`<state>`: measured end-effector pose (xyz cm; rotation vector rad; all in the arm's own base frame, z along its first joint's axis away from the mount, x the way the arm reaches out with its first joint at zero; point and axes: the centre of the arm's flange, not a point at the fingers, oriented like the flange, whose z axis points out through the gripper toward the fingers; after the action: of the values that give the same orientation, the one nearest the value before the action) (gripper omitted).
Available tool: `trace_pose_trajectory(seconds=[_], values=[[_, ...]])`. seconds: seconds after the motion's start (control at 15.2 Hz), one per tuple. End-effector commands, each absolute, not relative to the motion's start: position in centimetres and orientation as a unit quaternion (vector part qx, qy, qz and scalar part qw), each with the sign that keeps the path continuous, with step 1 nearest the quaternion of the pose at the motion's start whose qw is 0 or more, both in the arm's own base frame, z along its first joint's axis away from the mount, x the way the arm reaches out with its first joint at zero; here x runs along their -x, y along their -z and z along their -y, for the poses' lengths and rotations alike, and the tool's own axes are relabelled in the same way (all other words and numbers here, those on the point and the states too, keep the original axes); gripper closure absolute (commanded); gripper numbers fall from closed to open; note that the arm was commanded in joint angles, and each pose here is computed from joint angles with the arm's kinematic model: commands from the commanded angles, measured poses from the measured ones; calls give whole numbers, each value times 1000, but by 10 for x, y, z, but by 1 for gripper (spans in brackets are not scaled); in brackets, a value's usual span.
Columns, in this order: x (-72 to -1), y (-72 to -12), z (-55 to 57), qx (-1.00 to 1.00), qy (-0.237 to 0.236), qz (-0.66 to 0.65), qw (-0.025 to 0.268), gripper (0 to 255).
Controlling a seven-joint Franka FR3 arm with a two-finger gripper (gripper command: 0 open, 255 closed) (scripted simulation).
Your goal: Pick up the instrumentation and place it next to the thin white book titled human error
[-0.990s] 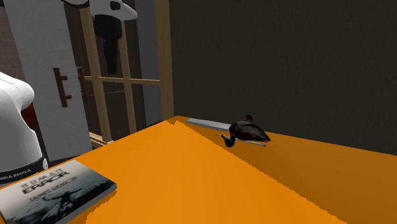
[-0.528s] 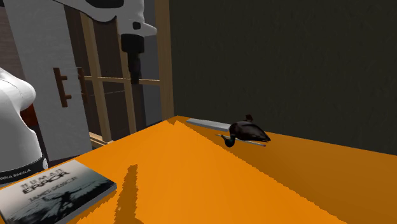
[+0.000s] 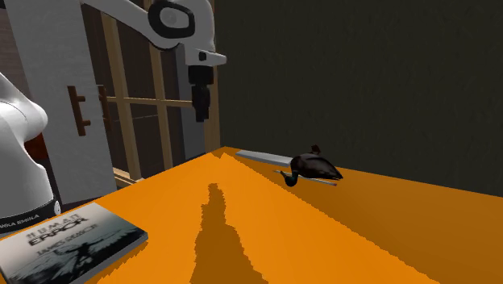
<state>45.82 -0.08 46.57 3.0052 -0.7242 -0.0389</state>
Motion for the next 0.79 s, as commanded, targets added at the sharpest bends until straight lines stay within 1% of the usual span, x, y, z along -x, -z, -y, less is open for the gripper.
trace_pose_trajectory(seconds=[0.0,0.73], values=[[-483,-452,4,-963,10,269,22,0],[-601,-388,47,-897,-2,442,4,0]])
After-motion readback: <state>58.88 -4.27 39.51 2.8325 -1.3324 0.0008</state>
